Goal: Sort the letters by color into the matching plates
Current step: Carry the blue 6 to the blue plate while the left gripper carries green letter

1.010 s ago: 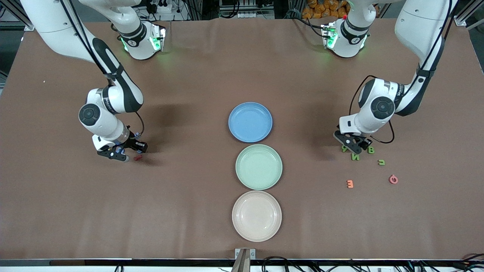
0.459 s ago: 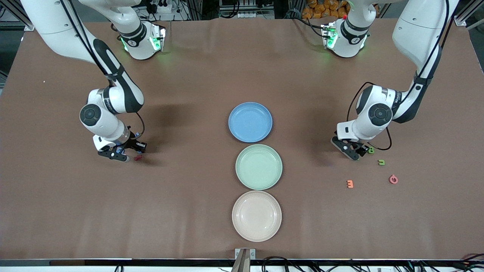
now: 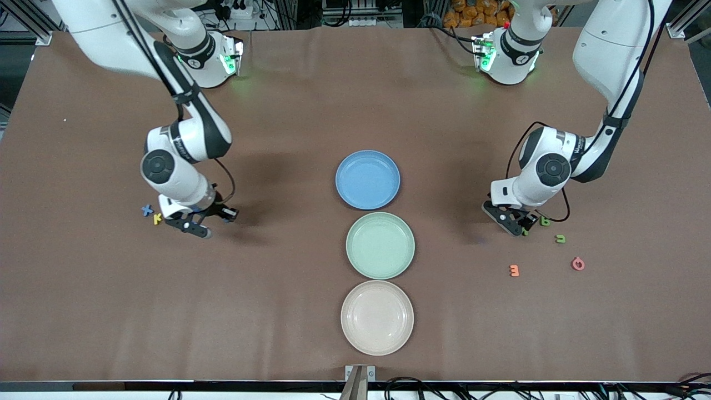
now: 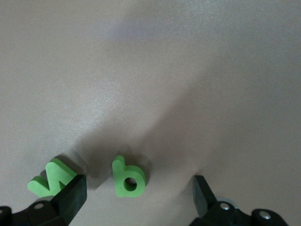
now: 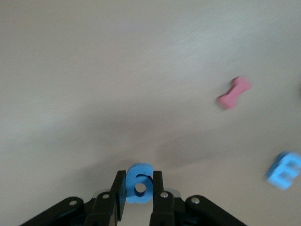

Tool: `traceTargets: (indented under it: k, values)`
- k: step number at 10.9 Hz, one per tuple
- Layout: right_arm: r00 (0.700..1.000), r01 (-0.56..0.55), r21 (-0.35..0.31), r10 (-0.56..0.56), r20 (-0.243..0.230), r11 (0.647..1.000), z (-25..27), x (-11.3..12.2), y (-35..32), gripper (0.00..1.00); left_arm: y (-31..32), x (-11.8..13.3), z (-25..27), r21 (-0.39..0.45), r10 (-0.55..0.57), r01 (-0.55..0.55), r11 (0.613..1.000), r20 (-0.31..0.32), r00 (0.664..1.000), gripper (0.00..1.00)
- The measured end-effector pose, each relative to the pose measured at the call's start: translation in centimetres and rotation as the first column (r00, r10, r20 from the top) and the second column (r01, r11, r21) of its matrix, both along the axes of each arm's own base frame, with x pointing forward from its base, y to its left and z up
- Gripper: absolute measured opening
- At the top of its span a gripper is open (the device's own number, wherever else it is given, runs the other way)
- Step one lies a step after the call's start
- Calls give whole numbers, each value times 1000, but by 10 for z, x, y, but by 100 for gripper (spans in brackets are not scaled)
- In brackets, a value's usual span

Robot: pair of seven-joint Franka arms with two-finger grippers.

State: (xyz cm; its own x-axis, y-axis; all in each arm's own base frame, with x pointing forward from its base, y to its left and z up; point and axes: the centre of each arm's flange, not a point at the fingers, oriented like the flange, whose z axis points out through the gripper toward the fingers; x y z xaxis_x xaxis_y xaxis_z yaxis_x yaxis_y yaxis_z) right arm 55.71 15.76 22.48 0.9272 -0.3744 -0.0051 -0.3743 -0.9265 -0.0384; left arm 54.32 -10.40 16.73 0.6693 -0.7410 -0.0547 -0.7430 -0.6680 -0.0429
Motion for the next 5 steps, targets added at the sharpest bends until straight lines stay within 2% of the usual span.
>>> traceTargets:
  k: [2, 5]
  values:
    - [999, 39, 29, -39, 2, 999, 15, -9, 59, 26, 0, 1, 0, -1, 21, -21, 1000, 3, 1000, 97]
    - [995, 102, 55, -102, -2, 993, 24, -38, 137, 26, -3, 3, 3, -4, 124, -124, 992, 18, 992, 55]
